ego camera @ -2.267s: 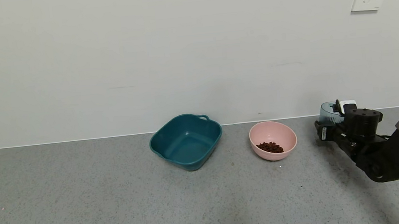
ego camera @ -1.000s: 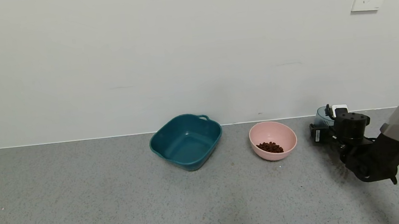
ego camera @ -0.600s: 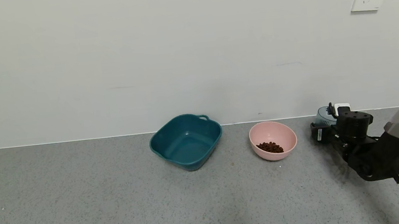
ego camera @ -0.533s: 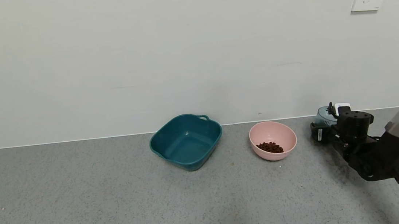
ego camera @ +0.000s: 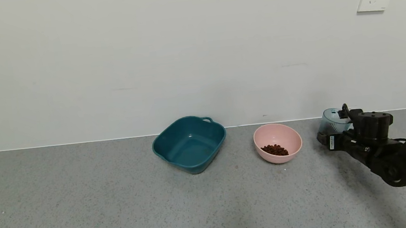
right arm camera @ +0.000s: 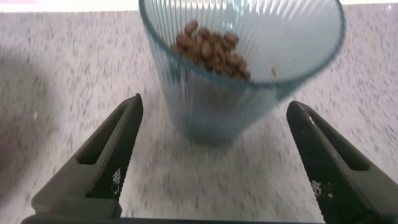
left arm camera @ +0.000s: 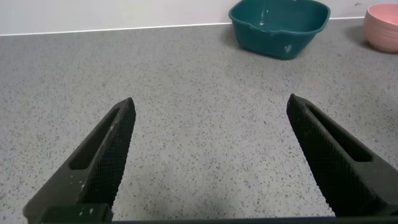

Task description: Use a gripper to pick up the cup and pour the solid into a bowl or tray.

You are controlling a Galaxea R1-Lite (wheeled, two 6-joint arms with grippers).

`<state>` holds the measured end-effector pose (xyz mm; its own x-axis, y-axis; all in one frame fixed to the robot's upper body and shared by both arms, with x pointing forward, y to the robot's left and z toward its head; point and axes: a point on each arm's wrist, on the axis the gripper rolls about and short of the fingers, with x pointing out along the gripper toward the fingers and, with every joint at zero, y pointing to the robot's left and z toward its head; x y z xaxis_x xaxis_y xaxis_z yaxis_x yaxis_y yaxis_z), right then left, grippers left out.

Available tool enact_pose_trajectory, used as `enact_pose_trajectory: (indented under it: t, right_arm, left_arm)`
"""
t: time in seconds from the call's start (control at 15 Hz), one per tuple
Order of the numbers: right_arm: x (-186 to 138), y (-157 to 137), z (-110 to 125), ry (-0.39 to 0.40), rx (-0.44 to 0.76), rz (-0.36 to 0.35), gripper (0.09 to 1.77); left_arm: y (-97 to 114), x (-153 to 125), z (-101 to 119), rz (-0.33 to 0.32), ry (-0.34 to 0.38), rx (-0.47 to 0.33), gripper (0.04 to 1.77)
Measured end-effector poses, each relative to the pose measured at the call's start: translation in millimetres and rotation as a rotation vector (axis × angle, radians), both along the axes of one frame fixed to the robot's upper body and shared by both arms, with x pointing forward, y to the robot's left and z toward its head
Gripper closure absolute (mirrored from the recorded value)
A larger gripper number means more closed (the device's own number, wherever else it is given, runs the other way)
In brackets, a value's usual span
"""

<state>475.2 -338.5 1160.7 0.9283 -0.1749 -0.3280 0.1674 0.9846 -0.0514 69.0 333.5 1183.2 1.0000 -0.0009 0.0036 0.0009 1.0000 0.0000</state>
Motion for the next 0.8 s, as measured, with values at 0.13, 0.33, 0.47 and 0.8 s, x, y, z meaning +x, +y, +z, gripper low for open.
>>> enact_pose_trajectory:
  t: [0.13, 0.33, 0.47, 0.8]
  right_arm:
    - [-9.7, -5.3, 13.2, 0.038, 0.008, 0.005, 0.17]
    - [-32.2, -12.5, 38.0, 0.084, 0.034, 0.046, 0.16]
    - [-52.6, -15.8, 56.5, 0.117, 0.060, 0.087, 0.16]
    - [-112.4, -18.8, 102.8, 0.119, 0.106, 0.166, 0.16]
  left_arm:
    - [0.0, 0.0, 0.0, 0.000, 0.000, 0.000, 0.06]
    - [0.0, 0.0, 0.0, 0.001, 0.000, 0.000, 0.06]
    - [0.0, 0.0, 0.0, 0.001, 0.000, 0.000, 0.06]
    - [0.0, 0.0, 0.0, 0.001, 0.000, 0.000, 0.06]
